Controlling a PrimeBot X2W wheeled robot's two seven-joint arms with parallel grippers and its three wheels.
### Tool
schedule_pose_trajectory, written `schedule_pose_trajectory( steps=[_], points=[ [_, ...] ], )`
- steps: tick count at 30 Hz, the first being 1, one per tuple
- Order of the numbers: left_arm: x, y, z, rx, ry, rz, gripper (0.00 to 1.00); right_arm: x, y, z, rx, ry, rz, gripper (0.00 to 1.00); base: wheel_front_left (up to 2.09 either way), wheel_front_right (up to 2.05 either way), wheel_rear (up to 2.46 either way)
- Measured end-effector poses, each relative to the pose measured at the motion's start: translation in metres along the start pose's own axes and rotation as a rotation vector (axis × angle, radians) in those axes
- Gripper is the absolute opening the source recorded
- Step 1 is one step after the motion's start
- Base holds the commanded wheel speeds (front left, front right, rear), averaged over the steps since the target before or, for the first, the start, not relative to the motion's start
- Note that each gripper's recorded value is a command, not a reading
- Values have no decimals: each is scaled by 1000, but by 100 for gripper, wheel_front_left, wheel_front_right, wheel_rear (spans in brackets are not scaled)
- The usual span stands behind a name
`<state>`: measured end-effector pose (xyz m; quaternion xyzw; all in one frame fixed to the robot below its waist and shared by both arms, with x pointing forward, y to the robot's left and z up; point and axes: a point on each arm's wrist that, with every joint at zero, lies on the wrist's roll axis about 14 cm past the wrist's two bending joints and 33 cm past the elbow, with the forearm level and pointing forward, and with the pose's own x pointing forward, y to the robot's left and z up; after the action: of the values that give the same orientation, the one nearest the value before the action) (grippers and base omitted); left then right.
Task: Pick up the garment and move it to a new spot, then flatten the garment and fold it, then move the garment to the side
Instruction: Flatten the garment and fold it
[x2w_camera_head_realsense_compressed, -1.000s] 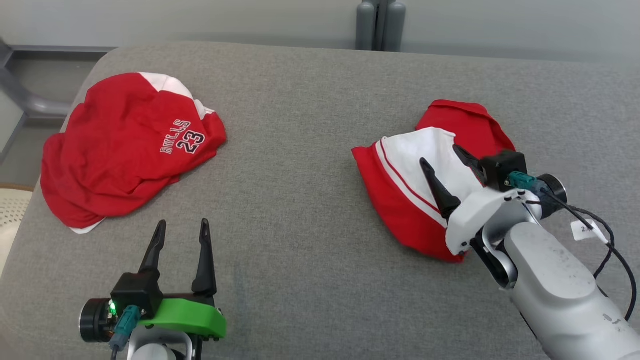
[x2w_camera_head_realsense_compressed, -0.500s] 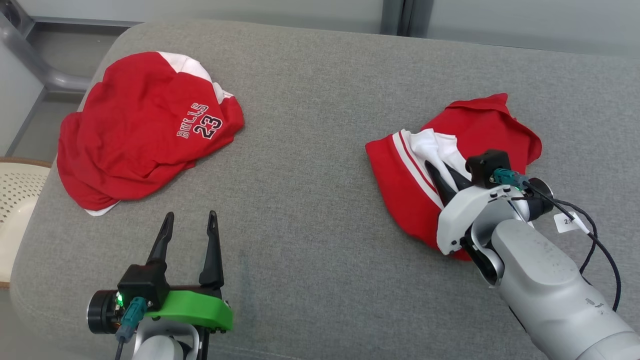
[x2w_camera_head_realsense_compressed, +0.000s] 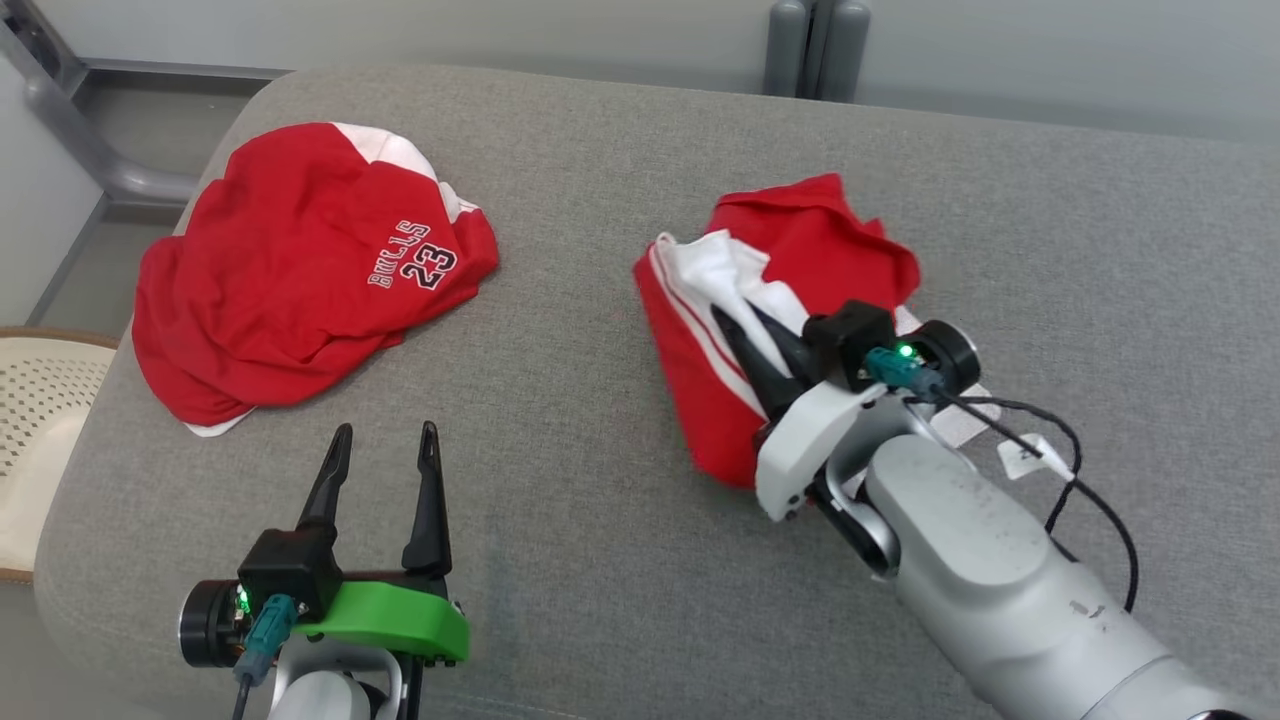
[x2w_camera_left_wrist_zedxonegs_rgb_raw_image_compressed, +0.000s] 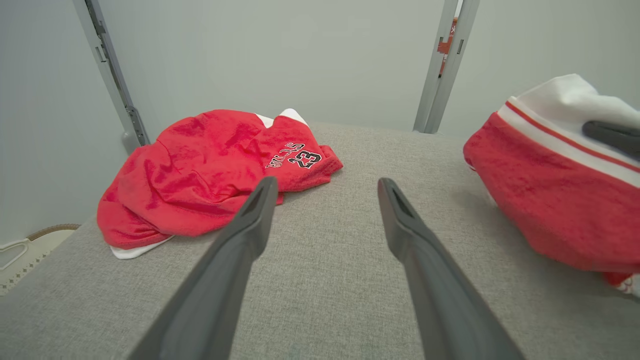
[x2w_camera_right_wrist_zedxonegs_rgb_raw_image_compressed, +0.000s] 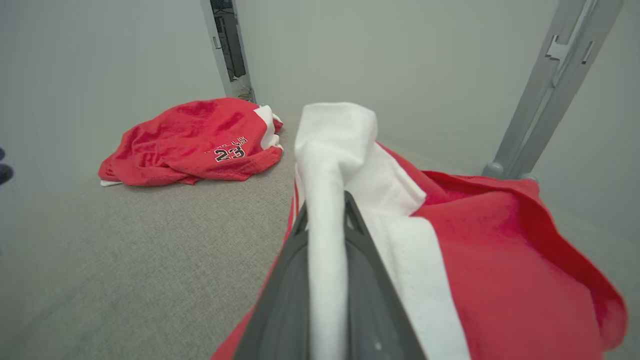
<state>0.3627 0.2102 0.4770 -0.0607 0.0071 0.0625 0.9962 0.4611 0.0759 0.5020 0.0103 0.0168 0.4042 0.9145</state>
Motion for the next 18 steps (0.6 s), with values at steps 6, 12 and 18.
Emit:
schedule_pose_trajectory(
  steps=[6, 12, 18],
  points=[
    [-6, 8, 2, -7, -3, 30, 100, -1, 66, -27, 7, 66, 165, 5, 0, 0, 0],
    [-10, 14, 3, -10, -7, 48, 100, -9, 107, -38, 58, 97, 271, 100, 0, 0, 0],
    [-9, 12, 3, -9, -9, 44, 100, -3, 71, -6, 76, 2, 168, 100, 0, 0, 0]
  ],
)
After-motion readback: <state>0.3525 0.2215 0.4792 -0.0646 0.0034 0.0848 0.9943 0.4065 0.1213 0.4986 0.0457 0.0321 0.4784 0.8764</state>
